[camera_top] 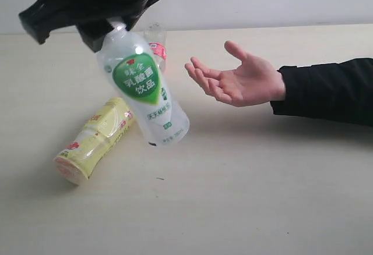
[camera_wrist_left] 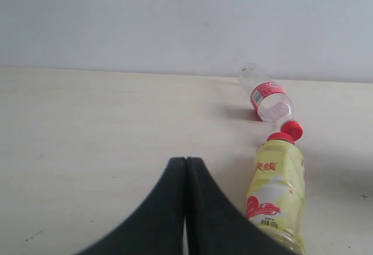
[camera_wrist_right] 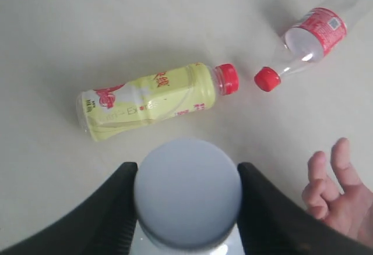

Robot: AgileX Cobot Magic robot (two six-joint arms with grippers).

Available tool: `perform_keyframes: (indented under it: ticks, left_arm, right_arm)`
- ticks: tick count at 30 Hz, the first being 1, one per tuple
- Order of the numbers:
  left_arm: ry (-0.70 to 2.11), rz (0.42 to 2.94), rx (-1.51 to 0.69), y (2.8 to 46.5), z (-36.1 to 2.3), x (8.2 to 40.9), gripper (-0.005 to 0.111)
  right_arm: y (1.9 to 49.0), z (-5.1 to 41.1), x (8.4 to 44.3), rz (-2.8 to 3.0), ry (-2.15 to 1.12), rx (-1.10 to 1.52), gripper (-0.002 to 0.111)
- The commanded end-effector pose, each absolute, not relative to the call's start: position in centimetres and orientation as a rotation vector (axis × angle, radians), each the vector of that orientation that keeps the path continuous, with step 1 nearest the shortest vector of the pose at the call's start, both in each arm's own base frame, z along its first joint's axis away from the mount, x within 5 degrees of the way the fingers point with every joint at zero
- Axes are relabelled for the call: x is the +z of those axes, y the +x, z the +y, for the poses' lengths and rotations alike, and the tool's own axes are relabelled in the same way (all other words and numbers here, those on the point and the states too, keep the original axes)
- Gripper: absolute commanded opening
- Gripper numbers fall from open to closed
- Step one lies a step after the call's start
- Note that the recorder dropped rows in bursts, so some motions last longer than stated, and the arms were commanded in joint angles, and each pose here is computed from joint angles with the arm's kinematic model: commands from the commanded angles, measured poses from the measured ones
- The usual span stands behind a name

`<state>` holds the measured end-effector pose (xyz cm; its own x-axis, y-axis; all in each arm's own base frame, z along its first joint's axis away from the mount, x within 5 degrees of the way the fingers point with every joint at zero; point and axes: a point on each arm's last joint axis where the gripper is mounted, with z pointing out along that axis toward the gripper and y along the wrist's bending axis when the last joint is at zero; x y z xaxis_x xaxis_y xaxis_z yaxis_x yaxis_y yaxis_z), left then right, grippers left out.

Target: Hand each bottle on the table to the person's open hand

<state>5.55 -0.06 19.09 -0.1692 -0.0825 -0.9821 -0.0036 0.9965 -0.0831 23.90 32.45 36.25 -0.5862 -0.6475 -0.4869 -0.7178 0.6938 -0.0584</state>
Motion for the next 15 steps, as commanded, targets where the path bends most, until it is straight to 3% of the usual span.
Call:
perform_keyframes:
  ticks: [1,9,15]
  left_arm:
    - [-0.070,1.727,-0.077,5.5,-0.1,19.1,0.000]
    - [-0.070,1.727,-0.077,5.5,-0.1,19.1,0.000]
    - [-0.070,1.727,-0.077,5.5,-0.1,19.1,0.000]
  right_arm:
    - [25.5,30.1,38.0,2.460,-0.902,0.283,0.000]
    - [29.0,26.4,38.1,2.527,-0.729,0.320,0.000]
    - [30.7,22.1,34.4,2.669,-0.690,0.197,0.000]
